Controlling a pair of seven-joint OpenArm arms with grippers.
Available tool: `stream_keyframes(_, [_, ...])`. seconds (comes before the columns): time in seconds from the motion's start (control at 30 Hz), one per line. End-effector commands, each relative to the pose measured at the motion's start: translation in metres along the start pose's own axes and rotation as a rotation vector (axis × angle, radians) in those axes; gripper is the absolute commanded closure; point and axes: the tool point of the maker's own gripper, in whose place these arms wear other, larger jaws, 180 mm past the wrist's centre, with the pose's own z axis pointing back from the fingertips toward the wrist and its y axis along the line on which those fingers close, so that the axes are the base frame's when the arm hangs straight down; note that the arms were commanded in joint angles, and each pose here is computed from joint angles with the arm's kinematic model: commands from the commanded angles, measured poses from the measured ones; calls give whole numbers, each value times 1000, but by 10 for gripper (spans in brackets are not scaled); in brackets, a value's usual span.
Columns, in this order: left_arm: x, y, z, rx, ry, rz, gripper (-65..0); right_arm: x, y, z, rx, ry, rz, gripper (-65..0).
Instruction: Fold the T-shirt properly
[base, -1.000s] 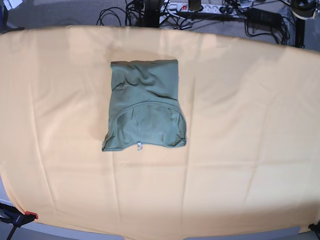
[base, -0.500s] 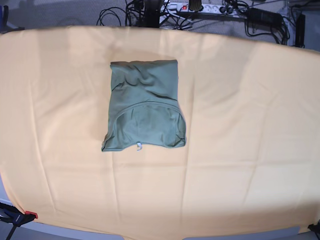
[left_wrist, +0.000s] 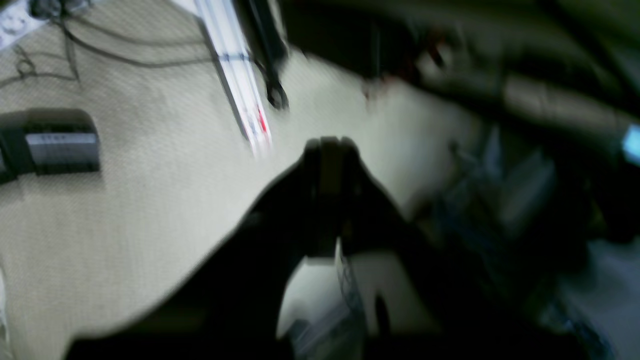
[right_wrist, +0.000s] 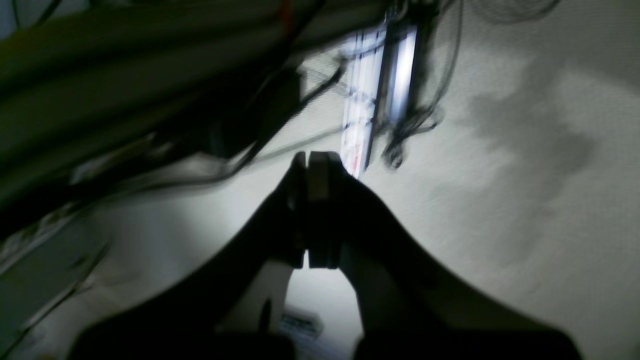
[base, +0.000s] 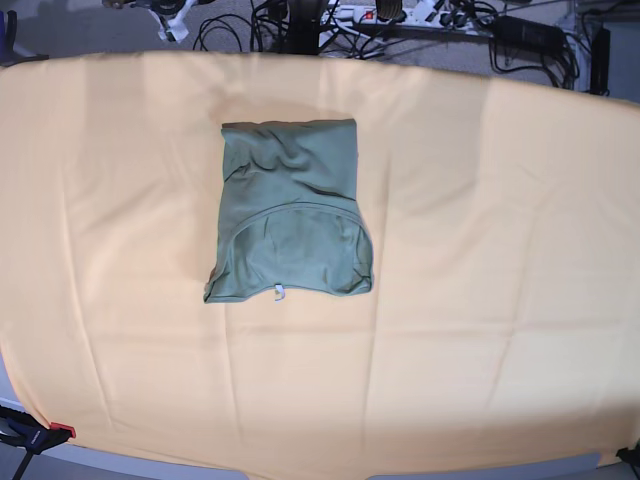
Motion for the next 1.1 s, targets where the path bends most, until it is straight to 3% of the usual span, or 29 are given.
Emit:
stream_keyframes(0.0, [-3,9,0,34,-30,5,0,0,1,-5,-3,-10,15,0])
stream_keyframes(0.1, [3,44,-10,223,-133,40,0,8,-11,-21,-116,-52,50,0])
stream_keyframes(0.17, [-4,62,-17,335,-101,41,0,12,-24,-26,-211,-81,87,0])
stream_keyframes(0.23, [-8,65,-25,382,-83,26,0,11,-35,-28,-292,-103,113,0])
stream_keyframes(0.33, [4,54,-41,375,-112,16,0,8,-35,-33,-325,-111,154,0])
stream_keyframes(0.57, [42,26,-67,330,-192,25,0,-14,-23,-45,-350,-22,286,0])
stream_keyframes(0.7, [43,19,-72,315,-190,30,0,-26,-19,-48,-348,34,282,0])
stream_keyframes(1.07, [52,14,-69,294,-249,88,0,-22,-18,-50,-372,21,277,0])
